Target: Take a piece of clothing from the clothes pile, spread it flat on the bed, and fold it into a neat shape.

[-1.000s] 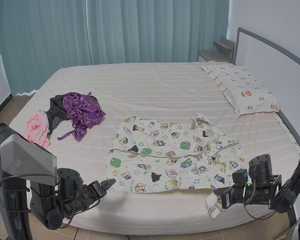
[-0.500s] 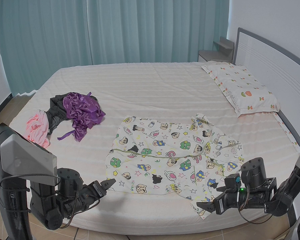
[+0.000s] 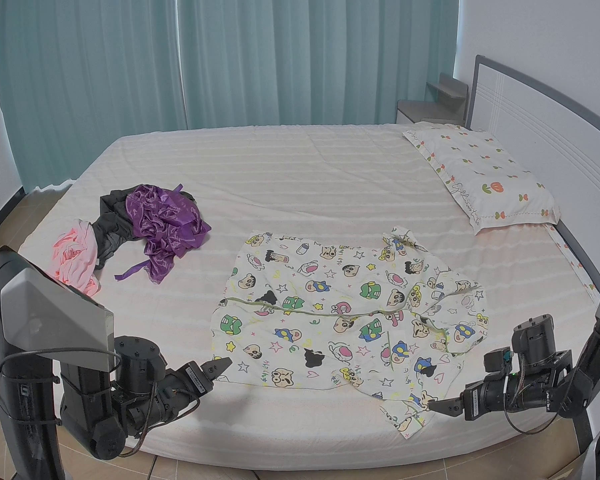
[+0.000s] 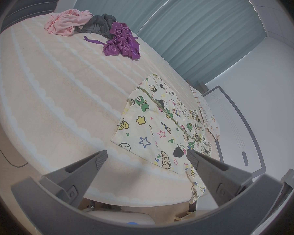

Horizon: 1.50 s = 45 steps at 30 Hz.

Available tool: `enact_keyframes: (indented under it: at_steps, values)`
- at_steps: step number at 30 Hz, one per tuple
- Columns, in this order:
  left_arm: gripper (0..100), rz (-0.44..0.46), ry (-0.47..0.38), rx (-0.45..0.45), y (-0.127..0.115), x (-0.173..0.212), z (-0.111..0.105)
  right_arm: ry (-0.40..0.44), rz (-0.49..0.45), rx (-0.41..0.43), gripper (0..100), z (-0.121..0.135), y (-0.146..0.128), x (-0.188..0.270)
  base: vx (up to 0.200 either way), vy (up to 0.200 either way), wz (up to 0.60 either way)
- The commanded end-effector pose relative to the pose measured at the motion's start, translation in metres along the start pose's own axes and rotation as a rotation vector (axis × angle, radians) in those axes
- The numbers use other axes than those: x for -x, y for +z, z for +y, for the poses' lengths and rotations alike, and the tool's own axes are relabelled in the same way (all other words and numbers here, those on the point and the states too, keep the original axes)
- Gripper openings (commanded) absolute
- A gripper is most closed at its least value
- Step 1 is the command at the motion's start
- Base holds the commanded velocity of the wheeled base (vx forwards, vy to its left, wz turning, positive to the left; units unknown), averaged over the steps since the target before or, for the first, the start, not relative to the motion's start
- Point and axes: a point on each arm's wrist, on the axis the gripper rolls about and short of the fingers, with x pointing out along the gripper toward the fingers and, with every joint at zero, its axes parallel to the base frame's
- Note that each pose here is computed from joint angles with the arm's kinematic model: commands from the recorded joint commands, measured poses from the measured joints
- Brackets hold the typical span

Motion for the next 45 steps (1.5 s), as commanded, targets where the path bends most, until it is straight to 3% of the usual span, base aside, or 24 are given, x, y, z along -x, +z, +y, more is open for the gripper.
enact_keyframes:
  at_steps: [1,14,28,35,36,45]
  values:
    - [100,-0.010,-0.012,0.000,0.001,0.000,-0.001,-0.018,0.100,-0.065,100,-0.018,-0.010,-0.032,0.000,0.000,0.00]
    - [100,-0.006,-0.006,0.001,0.000,-0.002,0.001,0.016,-0.007,-0.164,100,-0.015,-0.005,-0.068,0.000,0.000,0.00]
    - [100,-0.003,0.001,0.001,-0.001,-0.002,0.002,-0.048,-0.032,-0.266,100,-0.023,-0.005,-0.060,0.000,0.000,0.00]
    - [100,-0.004,0.002,0.002,-0.001,-0.002,0.002,-0.079,-0.051,-0.272,100,-0.027,-0.001,-0.067,0.000,0.000,0.00]
    - [100,-0.004,0.002,0.002,-0.001,-0.002,0.002,-0.082,-0.048,-0.271,0,-0.027,-0.001,-0.068,0.000,0.000,0.00]
    - [100,-0.004,0.002,0.002,-0.001,-0.002,0.002,-0.120,-0.053,-0.249,0,-0.023,0.000,-0.078,0.000,0.000,0.00]
